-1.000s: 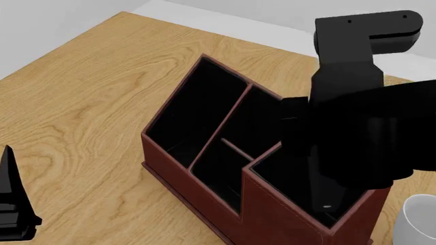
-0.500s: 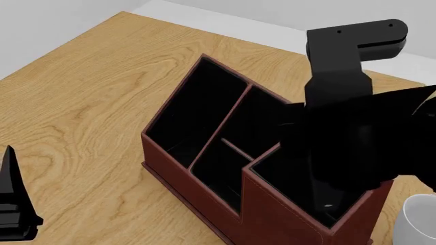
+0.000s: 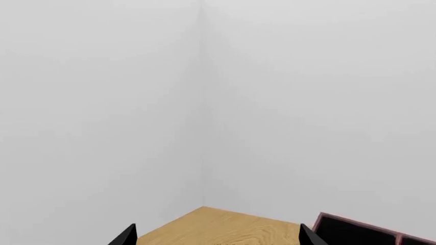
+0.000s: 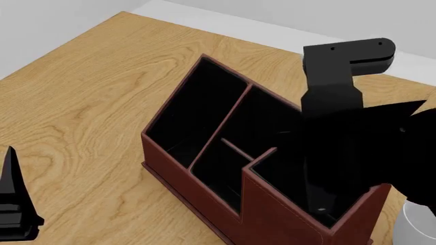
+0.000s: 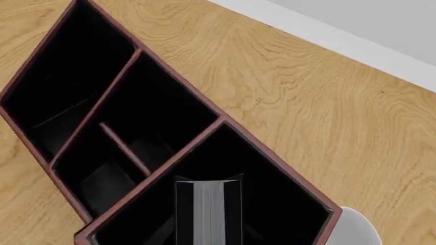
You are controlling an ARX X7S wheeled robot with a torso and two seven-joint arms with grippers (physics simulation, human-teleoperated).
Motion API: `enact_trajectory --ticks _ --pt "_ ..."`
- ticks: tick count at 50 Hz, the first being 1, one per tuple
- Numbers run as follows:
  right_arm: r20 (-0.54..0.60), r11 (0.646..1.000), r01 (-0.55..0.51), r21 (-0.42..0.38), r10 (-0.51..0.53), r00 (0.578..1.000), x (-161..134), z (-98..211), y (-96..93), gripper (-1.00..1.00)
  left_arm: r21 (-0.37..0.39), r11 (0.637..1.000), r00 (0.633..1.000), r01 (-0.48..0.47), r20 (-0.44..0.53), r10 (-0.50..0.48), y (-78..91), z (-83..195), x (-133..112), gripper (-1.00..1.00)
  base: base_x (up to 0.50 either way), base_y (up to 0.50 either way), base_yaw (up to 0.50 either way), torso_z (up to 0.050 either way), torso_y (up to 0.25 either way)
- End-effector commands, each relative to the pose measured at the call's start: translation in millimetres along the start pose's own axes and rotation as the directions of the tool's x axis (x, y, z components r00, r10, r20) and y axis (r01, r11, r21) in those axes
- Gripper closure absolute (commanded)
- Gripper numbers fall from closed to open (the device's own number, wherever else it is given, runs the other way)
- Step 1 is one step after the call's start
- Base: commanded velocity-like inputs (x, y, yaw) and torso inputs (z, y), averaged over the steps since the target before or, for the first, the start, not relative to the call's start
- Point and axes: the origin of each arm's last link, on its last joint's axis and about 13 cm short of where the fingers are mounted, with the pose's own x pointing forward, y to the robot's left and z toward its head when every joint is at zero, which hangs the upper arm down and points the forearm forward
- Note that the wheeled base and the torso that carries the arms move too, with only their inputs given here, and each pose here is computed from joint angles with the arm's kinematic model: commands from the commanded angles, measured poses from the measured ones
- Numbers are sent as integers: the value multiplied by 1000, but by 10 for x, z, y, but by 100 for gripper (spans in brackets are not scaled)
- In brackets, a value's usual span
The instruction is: Pick up the book and place it in the right compartment of the caddy.
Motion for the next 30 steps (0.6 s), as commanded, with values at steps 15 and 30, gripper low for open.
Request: enact_trajectory --ticks 15,30 --pt "24 999 42 -22 -42 999 189 -80 -42 100 8 1000 1000 4 -4 -4 -6 -39 8 -100 0 0 0 0 1" --pt "10 1000 29 -5 -29 1000 319 -183 -31 100 12 1000 1000 8 -4 -8 -11 -61 18 -100 0 0 0 0 1"
